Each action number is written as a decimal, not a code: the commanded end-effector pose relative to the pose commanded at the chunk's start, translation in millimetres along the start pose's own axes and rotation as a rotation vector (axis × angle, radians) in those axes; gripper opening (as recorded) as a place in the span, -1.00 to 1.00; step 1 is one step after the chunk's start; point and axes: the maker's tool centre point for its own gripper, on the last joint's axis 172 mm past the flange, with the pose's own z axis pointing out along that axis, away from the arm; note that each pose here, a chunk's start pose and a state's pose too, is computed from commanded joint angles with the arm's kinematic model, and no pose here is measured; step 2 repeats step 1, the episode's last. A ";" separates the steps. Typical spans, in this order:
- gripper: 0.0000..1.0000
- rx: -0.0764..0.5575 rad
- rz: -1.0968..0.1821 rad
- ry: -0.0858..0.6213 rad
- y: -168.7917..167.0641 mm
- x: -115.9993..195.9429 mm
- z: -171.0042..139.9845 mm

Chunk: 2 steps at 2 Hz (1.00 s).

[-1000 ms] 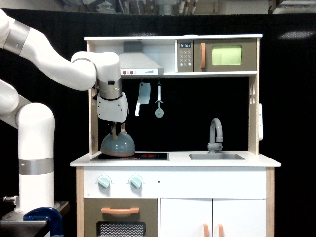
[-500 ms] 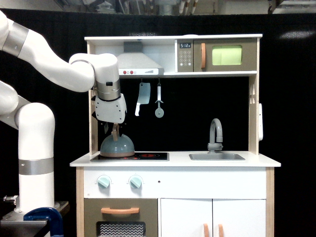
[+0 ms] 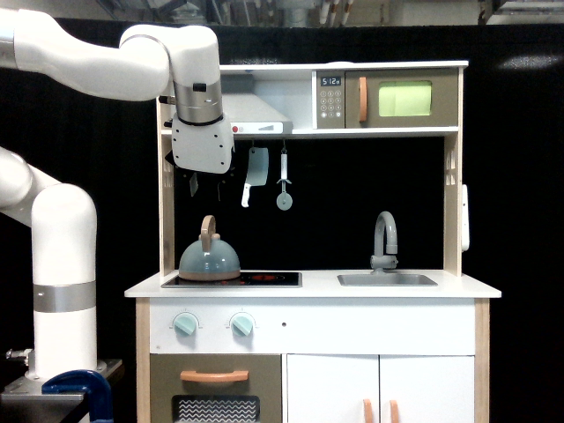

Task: Place the teapot on the stove

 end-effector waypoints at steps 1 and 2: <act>1.00 0.000 0.000 0.000 9.2 -5.3 -5.8; 1.00 0.000 0.000 0.000 9.2 -5.3 -5.8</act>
